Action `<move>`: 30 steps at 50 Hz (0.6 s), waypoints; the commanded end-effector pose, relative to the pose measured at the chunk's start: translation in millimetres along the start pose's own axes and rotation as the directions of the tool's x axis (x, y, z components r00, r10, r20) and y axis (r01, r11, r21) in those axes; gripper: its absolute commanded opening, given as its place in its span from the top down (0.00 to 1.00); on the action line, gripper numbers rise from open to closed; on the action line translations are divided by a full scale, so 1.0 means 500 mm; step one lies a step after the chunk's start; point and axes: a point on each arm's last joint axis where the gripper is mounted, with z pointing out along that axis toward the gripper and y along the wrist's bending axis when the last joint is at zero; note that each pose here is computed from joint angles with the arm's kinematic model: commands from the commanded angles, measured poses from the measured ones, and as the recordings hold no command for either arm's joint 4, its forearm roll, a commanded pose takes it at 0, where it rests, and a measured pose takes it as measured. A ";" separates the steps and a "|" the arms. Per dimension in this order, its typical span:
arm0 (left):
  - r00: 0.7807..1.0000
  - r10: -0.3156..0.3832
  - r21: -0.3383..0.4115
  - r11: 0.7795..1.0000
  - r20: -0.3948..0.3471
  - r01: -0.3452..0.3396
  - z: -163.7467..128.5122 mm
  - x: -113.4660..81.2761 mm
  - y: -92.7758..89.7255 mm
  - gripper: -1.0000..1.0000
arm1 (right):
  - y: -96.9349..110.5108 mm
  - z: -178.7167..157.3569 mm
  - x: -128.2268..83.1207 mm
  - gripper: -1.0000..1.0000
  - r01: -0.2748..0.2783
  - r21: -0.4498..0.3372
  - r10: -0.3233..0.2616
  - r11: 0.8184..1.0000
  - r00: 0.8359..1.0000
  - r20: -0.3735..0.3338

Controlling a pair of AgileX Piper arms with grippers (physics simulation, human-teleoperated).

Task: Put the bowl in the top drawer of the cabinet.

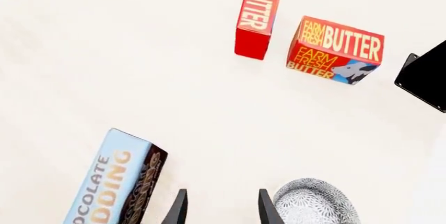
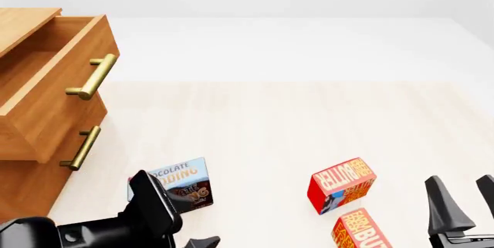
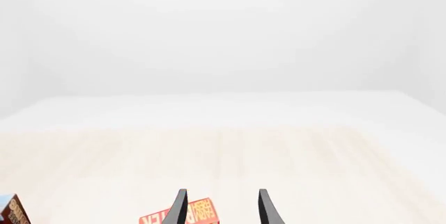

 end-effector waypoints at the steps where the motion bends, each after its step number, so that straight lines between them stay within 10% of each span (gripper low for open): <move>1: 0.999 -0.031 0.046 0.998 -0.025 0.033 0.014 0.006 -0.023 0.00 | 0.000 0.000 -0.001 0.00 -0.002 -0.001 0.002 1.000 1.000 0.004; 30: 0.992 -0.082 0.100 0.991 -0.092 0.091 0.032 0.049 -0.055 0.00 | 0.001 0.000 -0.001 0.00 -0.002 -0.006 0.002 1.000 1.000 0.006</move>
